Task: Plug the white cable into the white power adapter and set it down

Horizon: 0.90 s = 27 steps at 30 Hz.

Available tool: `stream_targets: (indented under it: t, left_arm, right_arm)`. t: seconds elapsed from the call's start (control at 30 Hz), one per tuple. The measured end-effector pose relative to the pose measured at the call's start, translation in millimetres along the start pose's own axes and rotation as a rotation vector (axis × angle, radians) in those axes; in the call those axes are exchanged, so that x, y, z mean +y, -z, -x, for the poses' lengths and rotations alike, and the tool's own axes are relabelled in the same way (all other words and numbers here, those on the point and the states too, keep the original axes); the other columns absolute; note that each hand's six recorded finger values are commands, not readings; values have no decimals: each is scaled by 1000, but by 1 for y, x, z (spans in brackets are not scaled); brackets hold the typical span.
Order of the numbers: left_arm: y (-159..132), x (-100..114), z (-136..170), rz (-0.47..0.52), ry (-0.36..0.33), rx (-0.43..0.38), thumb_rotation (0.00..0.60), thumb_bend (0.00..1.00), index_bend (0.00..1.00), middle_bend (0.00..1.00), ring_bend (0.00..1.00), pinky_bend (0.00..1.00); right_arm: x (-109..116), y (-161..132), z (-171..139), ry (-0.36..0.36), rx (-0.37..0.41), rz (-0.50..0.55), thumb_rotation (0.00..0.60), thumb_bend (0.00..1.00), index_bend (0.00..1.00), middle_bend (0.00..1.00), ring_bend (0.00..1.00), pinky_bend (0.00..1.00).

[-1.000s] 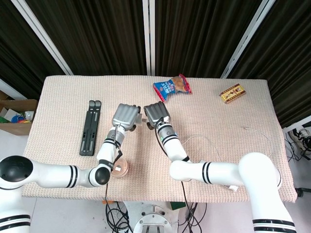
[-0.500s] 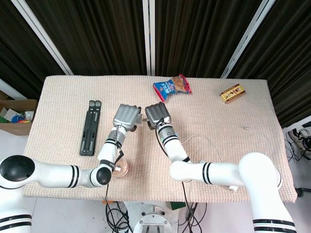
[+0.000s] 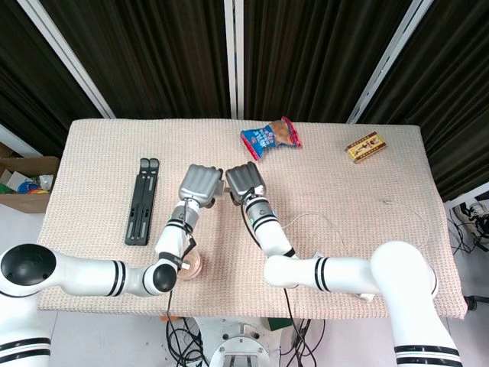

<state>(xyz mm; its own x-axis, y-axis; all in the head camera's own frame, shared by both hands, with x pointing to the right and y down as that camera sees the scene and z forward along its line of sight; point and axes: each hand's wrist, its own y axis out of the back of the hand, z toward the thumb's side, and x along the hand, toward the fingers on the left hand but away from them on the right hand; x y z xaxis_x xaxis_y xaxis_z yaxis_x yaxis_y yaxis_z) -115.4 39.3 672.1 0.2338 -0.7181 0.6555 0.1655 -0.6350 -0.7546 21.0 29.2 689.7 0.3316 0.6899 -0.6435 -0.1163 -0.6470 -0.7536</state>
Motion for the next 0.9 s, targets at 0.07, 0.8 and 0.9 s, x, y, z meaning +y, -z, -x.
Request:
stream_targets:
  t: [0.07, 0.8, 0.9]
  left_arm:
    - [-1, 0, 0, 0, 1, -2, 589, 288, 504, 468, 774, 1000]
    - [7, -2, -1, -9, -9, 13, 589, 287, 503, 468, 773, 1000]
    - [7, -4, -2, -12, -7, 15, 589, 288, 503, 468, 771, 1000]
  right_arm:
    - [0, -1, 0, 1, 2, 0, 600, 472, 622, 616, 463, 356]
    - [0, 11, -11, 17, -26, -14, 600, 176, 92, 307, 240, 265]
    - [0, 12, -15, 16, -17, 2, 600, 173, 10, 189, 127, 197]
